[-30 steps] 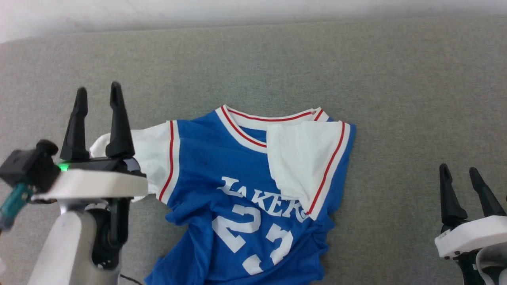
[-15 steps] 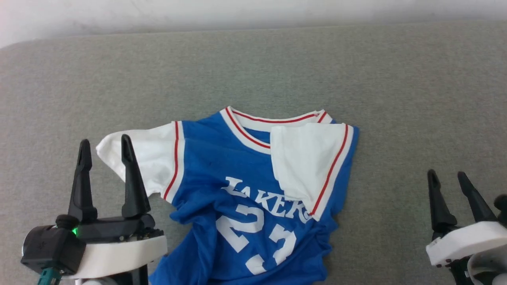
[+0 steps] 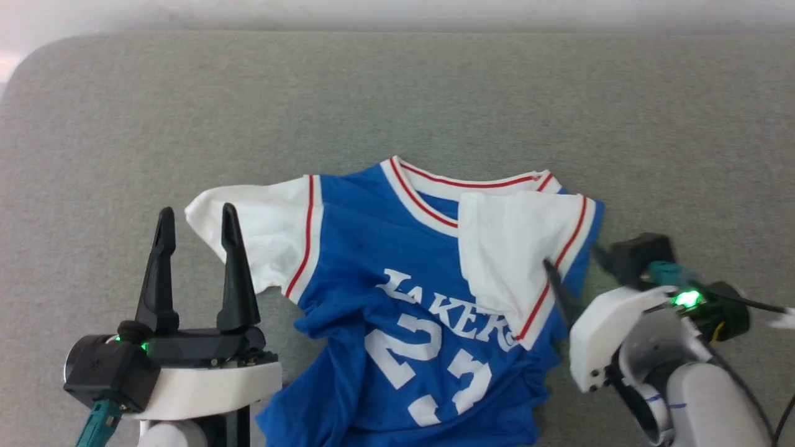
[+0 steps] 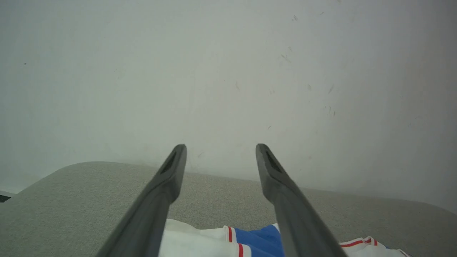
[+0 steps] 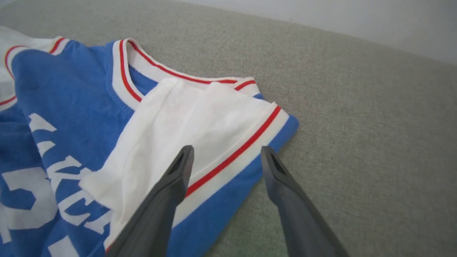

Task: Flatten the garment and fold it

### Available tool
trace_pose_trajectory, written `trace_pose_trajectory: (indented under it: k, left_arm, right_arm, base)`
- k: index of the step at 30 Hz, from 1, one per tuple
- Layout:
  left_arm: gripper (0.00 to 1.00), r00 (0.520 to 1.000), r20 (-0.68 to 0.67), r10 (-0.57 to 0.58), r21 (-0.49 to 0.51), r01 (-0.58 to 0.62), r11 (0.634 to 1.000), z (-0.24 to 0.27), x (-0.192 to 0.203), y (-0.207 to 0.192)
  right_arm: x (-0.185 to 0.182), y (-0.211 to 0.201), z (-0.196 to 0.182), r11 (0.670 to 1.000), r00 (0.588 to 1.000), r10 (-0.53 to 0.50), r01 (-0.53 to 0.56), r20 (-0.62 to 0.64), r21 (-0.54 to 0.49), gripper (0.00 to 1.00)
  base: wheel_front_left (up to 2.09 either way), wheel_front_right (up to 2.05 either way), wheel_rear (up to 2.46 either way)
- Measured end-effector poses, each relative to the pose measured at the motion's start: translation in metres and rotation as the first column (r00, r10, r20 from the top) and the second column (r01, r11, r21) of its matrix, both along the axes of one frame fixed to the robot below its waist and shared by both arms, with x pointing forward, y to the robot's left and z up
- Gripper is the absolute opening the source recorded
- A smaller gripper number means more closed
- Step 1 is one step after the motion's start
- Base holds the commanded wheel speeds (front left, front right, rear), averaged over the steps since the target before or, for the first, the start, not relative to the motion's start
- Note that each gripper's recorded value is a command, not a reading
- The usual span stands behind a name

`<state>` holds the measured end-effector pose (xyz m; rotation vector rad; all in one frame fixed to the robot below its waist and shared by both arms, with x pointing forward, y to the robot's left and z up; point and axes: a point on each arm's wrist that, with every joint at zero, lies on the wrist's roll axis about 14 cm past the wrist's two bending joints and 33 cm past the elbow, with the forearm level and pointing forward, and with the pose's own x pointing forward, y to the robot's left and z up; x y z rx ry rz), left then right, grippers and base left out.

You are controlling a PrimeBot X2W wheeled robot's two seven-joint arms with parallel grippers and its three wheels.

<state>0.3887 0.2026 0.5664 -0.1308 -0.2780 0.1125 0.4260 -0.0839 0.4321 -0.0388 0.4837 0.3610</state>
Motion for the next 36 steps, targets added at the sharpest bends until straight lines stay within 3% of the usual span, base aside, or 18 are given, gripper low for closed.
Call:
trace_pose_trajectory:
  k: [4,7,8,9,10,16,21,25,30,31,32,36]
  left_arm:
    - [1.0,0.999,-0.021,0.026,0.012,-0.026,1.0,-0.005,-0.004,0.007]
    - [1.0,0.999,-0.038,0.034,0.023,-0.033,0.999,-0.01,-0.007,0.01]
    - [1.0,0.999,-0.041,0.036,0.026,-0.035,0.999,-0.011,-0.008,0.011]
    - [1.0,0.998,-0.044,0.035,0.029,-0.034,0.999,-0.011,-0.009,0.011]
    - [1.0,0.998,-0.046,0.037,0.032,-0.036,0.999,-0.012,-0.01,0.012]
    - [1.0,0.998,-0.058,0.021,0.025,-0.02,0.999,-0.016,-0.009,0.007]
    - [1.0,0.998,-0.052,-0.022,0.023,0.023,0.999,-0.016,-0.005,-0.004]
    - [1.0,0.998,-0.046,-0.049,0.018,0.05,0.999,-0.015,-0.002,-0.012]
    - [1.0,0.996,-0.049,-0.077,0.013,0.077,0.997,-0.017,0.001,-0.019]
    - [1.0,0.995,-0.052,-0.08,0.012,0.08,0.997,-0.018,0.001,-0.02]
    - [1.0,0.995,-0.054,-0.082,0.011,0.083,0.996,-0.019,0.002,-0.021]
    - [1.0,0.994,-0.061,-0.095,0.01,0.096,0.995,-0.021,0.004,-0.023]
  right_arm:
    - [-0.018,0.014,-0.039,0.994,0.982,0.07,-0.085,-0.175,-0.075,1.0]
    - [-0.024,0.018,-0.052,0.983,0.966,0.103,-0.135,-0.235,-0.123,1.0]
    - [-0.024,0.019,-0.053,0.98,0.965,0.112,-0.146,-0.239,-0.132,0.44]
    - [-0.022,0.02,-0.052,0.978,0.965,0.117,-0.152,-0.236,-0.139,0.18]
    - [-0.021,0.02,-0.052,0.977,0.966,0.119,-0.155,-0.23,-0.144,0.0]
    - [-0.011,0.015,-0.034,0.988,0.985,0.09,-0.107,-0.144,-0.113,0.0]
    - [0.025,-0.034,0.025,0.995,0.993,-0.098,0.1,0.063,-0.022,0.0]
    - [0.025,-0.107,0.039,0.952,0.948,-0.298,0.303,0.114,-0.037,0.0]
    - [-0.019,-0.171,0.0,0.884,0.895,-0.445,0.44,0.006,-0.155,0.0]
    - [-0.026,-0.179,-0.009,0.871,0.883,-0.469,0.459,-0.019,-0.172,0.43]
    - [-0.033,-0.187,-0.018,0.861,0.873,-0.486,0.47,-0.042,-0.196,1.0]
    - [-0.045,-0.199,-0.032,0.838,0.854,-0.518,0.493,-0.058,-0.234,1.0]
  base:
    - [0.0,0.0,0.0]
    - [0.0,0.0,0.0]
    - [0.0,0.0,0.0]
    - [0.0,0.0,0.0]
    - [0.0,0.0,0.0]
    - [0.0,0.0,0.0]
    - [0.0,0.0,0.0]
    - [0.0,0.0,0.0]
    - [0.0,0.0,0.0]
    - [0.0,0.0,0.0]
    - [0.0,0.0,0.0]
    - [0.0,0.0,0.0]
